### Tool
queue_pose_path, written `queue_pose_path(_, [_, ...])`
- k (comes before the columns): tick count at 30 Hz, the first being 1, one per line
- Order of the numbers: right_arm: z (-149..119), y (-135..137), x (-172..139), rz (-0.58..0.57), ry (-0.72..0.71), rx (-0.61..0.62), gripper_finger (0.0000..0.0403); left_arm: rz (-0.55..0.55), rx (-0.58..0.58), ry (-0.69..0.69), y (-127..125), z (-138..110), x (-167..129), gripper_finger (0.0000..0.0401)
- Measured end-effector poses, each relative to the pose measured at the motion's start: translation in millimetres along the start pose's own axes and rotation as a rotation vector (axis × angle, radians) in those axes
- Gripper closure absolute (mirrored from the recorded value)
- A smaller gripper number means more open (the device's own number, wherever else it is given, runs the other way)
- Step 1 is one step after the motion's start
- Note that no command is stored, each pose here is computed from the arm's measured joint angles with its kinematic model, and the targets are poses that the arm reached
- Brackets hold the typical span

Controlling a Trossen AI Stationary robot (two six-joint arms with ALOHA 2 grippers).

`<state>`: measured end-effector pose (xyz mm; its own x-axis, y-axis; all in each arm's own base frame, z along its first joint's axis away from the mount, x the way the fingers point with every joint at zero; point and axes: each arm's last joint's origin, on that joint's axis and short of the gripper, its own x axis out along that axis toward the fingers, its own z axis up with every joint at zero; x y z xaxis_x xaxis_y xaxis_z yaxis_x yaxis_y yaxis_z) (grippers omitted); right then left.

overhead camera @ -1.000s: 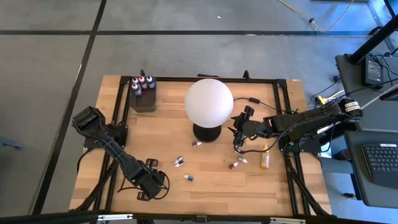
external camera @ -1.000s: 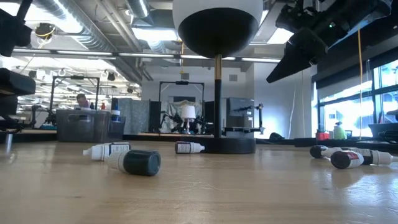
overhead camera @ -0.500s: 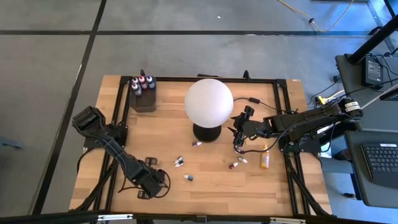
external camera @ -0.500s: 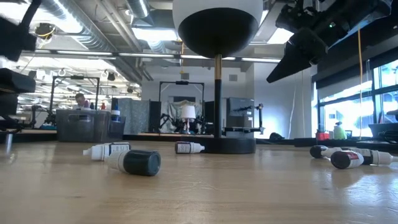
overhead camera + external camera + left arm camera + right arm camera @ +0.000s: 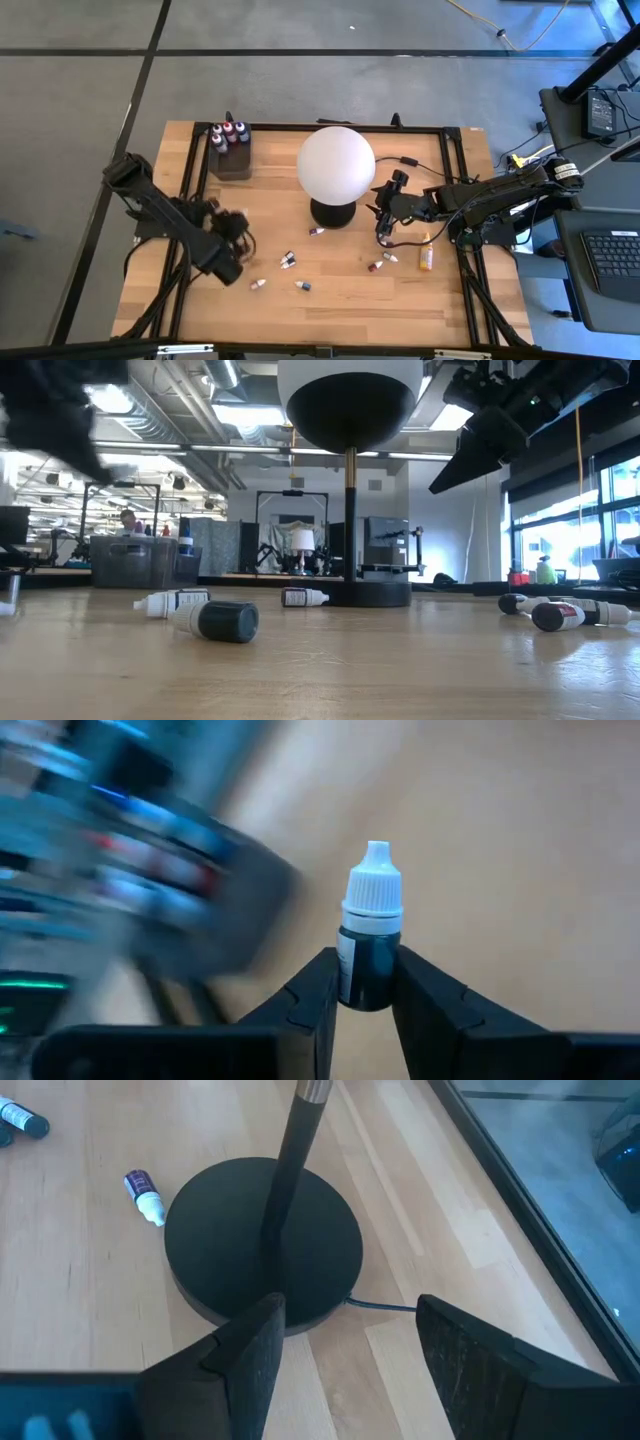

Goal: Pick & Place food coloring
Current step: Put the left small blue food coloring bottle into the black container

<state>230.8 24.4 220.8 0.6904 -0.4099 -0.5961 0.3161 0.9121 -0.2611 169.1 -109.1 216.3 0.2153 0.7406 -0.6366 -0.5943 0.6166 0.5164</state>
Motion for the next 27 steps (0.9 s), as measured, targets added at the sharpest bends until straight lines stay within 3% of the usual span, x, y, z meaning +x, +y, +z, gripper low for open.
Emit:
queue_pose_path(3, [0.0, 0.0, 0.0, 0.0, 0.0, -0.02, 0.0173, 0.115, -0.098, -0.112, 16.0, 13.8, 9.8, 0.0321])
queue_pose_path(6, [0.0, -0.1, 0.0, -0.002, 0.0, -0.027, 0.0173, 0.166, -0.17, -0.121, 28.3, 28.6, 26.2, 0.0324])
queue_pose_path(11, [0.3, -2.0, 1.0, -0.015, 0.001, -0.037, 0.0173, 0.325, -0.36, 0.045, 56.4, 48.5, 62.0, 0.0322])
queue_pose_path(16, [0.4, -5.2, 2.6, -0.027, 0.006, -0.028, 0.0173, 0.418, -0.439, 0.294, 86.4, 57.5, 94.9, 0.0319])
queue_pose_path(20, [0.6, -7.3, 3.7, -0.034, 0.009, -0.024, 0.0173, 0.383, -0.507, 0.503, 103.6, 60.2, 118.4, 0.0321])
queue_pose_path(24, [0.7, -10.0, 5.1, -0.044, 0.012, -0.018, 0.0173, 0.324, -0.551, 0.537, 116.6, 67.2, 141.5, 0.0319])
queue_pose_path(27, [0.8, -11.1, 5.6, -0.048, 0.014, -0.015, 0.0173, 0.213, -0.59, 0.556, 124.0, 73.5, 157.7, 0.0319])
